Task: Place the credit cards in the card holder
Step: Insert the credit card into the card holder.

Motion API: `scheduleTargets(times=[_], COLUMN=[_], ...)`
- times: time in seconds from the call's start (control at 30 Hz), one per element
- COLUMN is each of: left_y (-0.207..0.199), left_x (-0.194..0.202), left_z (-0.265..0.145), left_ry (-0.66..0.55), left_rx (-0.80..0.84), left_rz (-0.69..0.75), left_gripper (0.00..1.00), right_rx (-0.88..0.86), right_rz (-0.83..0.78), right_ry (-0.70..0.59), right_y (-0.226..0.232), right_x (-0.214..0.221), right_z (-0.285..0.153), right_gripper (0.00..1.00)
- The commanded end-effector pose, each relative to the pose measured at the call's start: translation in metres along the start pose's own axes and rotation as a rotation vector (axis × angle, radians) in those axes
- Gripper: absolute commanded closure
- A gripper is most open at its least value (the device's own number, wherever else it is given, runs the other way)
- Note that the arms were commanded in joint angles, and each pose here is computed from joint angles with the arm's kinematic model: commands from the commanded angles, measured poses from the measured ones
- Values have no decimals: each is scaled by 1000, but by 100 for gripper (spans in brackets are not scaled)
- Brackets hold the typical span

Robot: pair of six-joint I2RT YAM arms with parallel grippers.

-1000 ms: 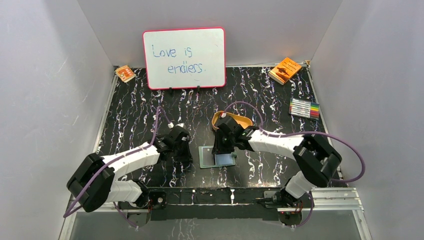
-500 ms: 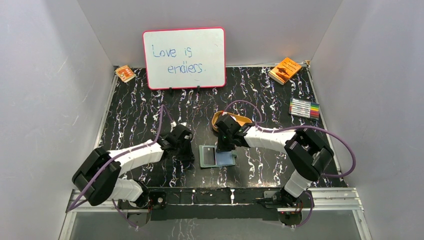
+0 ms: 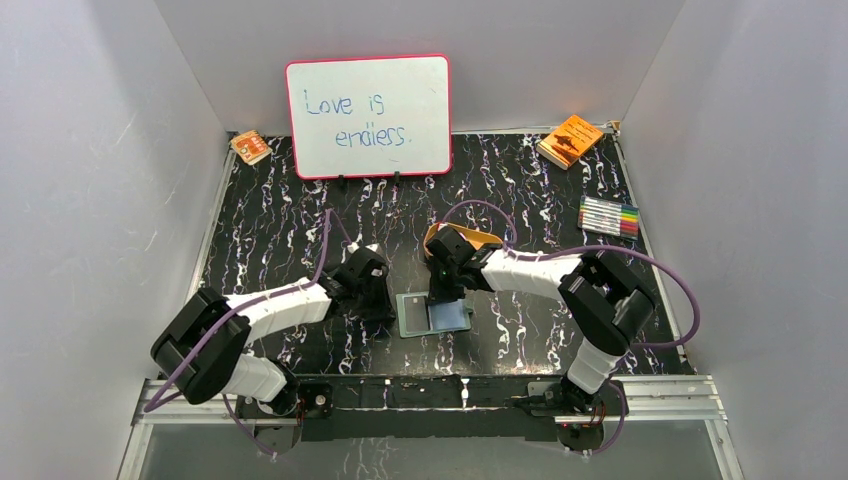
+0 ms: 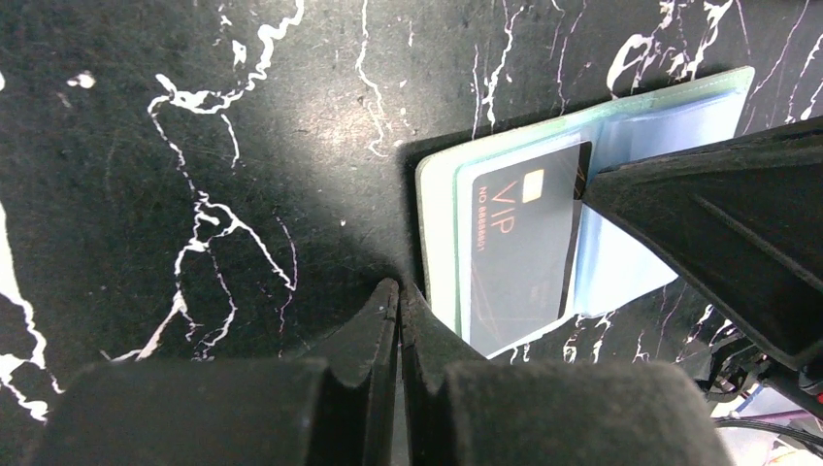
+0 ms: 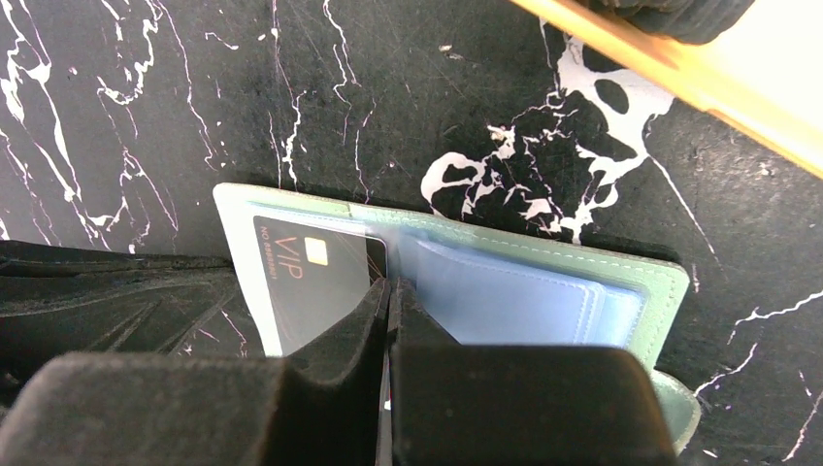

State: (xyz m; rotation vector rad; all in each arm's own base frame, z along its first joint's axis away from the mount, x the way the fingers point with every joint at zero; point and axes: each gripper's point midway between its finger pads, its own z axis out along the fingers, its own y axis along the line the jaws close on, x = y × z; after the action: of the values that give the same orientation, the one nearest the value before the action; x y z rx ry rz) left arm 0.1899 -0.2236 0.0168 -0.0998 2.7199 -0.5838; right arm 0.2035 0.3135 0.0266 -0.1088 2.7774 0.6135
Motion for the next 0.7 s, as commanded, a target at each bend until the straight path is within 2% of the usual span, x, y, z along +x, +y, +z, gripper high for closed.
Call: scheduleTargets(times=[0.0, 0.27, 0.5, 0.67], left_y=[2, 1, 6, 12], left_x=[6, 7, 8, 3], left_z=[4, 8, 6, -1], left_ry=[30, 42, 36, 9], left_rx=[-4, 1, -18, -51], left_rz=[13, 15, 17, 23], left_gripper=[98, 98, 98, 98], right_rx=[-6, -70, -83, -79], right_rz=[-16, -14, -11, -8], right_ry=[-9, 30, 8, -42], right_y=[6, 17, 23, 27], right_x=[-7, -1, -6, -18], right_z=[-1, 1, -9, -32], right_gripper=[91, 93, 93, 85])
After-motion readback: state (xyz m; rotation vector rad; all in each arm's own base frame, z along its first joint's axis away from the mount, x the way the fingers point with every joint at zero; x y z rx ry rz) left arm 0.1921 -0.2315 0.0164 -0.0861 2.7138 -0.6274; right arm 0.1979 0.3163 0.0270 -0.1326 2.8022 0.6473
